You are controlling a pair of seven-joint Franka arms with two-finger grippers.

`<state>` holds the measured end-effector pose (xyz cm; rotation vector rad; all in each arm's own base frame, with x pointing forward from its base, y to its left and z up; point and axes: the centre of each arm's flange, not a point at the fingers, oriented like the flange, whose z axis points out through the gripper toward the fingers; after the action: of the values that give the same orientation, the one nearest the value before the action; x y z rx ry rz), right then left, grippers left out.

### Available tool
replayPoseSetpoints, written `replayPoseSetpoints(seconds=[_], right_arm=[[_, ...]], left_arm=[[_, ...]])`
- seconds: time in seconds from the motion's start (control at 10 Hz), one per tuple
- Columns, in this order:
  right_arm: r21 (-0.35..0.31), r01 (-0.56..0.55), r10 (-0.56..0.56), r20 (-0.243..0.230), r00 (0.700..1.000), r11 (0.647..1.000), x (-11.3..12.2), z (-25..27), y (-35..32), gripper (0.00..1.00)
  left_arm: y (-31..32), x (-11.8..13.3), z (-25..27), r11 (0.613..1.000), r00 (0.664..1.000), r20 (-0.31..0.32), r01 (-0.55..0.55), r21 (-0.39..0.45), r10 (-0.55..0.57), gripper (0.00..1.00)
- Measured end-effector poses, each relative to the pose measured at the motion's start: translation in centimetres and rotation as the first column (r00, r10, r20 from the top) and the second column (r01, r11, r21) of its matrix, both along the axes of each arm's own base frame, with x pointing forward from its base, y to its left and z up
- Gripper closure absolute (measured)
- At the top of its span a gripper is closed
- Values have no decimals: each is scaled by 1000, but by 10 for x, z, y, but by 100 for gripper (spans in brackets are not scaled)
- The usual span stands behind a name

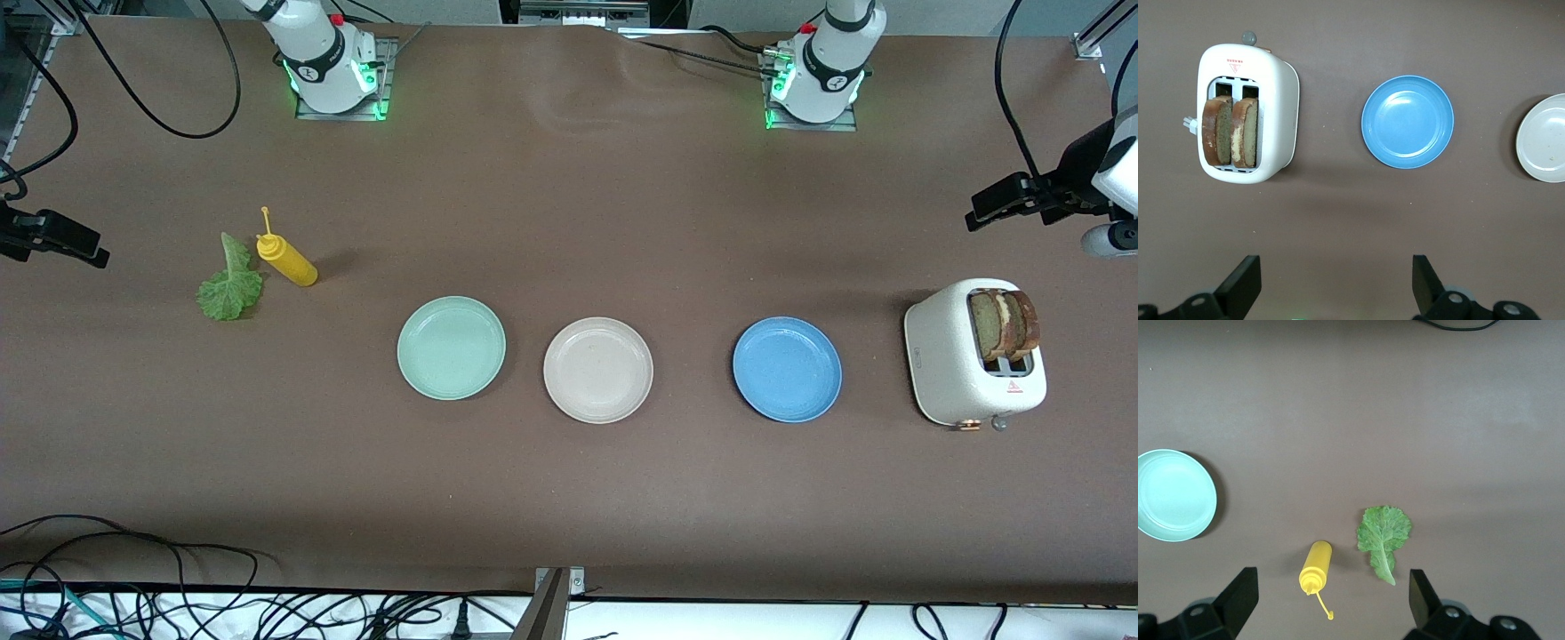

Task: Make sandwich on beige plate with both arms

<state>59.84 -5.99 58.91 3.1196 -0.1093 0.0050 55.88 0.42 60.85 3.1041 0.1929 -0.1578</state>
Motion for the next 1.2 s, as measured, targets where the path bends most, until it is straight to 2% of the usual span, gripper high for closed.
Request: replayPoseSetpoints(seconds=[0.7, 1.2], right_arm=[[0, -1, 1, 0, 1000, 1000, 0, 0, 0, 0], [0, -1, 1, 0, 1000, 1000, 0, 0, 0, 0]], left_arm=[[-1, 0, -1, 1000, 1000, -1, 3, 0, -3, 0], [10, 7, -15, 1000, 1000, -27, -15, 7, 15, 0]])
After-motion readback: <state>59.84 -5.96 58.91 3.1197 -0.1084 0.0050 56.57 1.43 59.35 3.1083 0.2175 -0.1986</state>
